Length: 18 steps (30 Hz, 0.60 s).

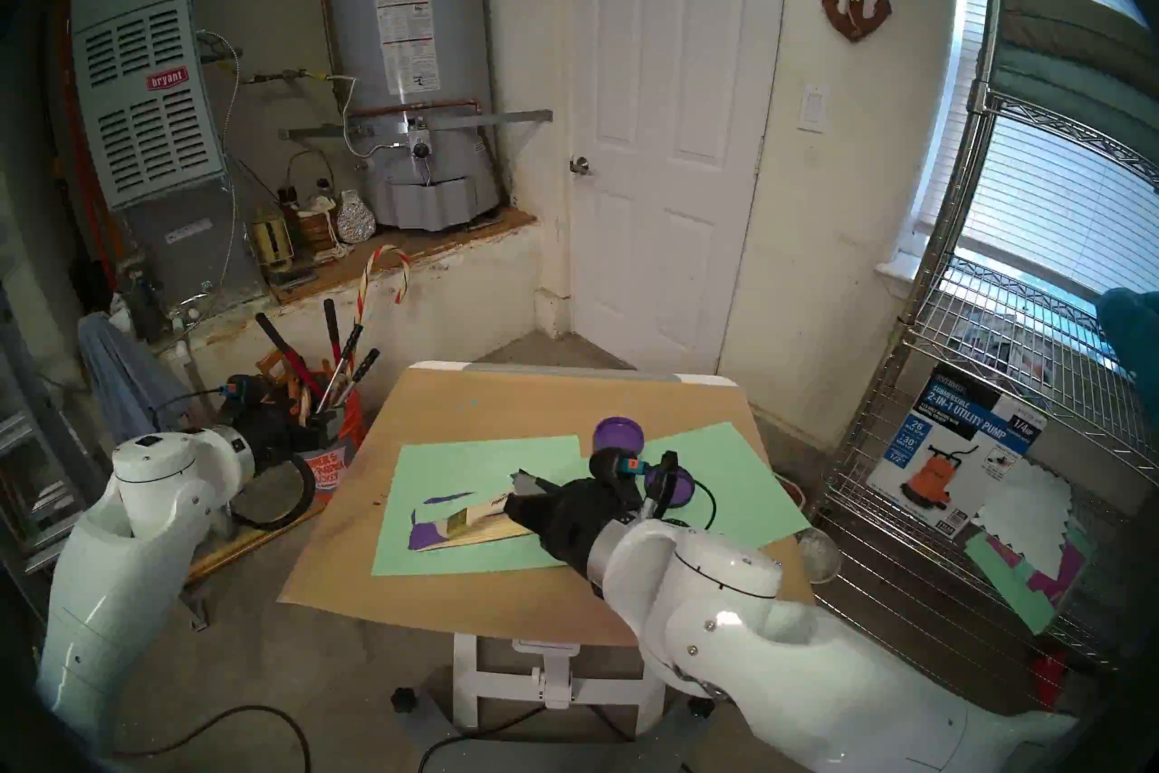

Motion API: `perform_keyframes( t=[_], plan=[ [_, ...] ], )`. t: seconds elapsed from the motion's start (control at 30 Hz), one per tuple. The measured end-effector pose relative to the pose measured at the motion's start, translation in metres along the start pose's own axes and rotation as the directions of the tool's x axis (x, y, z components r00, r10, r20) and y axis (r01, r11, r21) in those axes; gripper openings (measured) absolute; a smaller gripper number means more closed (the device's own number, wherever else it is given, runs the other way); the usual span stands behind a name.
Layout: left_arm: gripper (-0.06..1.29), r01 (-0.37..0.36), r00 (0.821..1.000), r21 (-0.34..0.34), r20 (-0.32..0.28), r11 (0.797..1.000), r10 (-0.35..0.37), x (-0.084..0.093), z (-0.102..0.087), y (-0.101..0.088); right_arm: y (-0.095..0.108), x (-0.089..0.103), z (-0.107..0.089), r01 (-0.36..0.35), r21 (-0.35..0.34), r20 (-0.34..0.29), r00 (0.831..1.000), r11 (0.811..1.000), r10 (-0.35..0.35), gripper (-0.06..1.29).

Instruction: Pick up brush, dip the brush into paint, and paint the wood

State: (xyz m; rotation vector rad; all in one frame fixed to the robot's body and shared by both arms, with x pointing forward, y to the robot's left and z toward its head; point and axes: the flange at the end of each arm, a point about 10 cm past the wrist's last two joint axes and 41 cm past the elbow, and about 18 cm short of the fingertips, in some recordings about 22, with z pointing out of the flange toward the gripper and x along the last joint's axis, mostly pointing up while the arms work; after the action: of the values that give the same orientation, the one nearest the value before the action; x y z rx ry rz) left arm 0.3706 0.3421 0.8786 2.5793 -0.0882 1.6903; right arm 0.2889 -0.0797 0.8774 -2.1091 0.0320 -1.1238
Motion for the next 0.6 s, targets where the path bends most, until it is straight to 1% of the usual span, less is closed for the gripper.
perform_keyframes(
  t=[0.6],
  plan=[
    [1.26, 0.000, 1.000, 0.000, 0.000, 1.000, 0.000, 0.0000, 0.0000, 0.0000, 0.0103, 0.0000, -0.0054, 0.023, -0.018, -0.001, 1.000, 1.000, -0.023, -0.03]
  ],
)
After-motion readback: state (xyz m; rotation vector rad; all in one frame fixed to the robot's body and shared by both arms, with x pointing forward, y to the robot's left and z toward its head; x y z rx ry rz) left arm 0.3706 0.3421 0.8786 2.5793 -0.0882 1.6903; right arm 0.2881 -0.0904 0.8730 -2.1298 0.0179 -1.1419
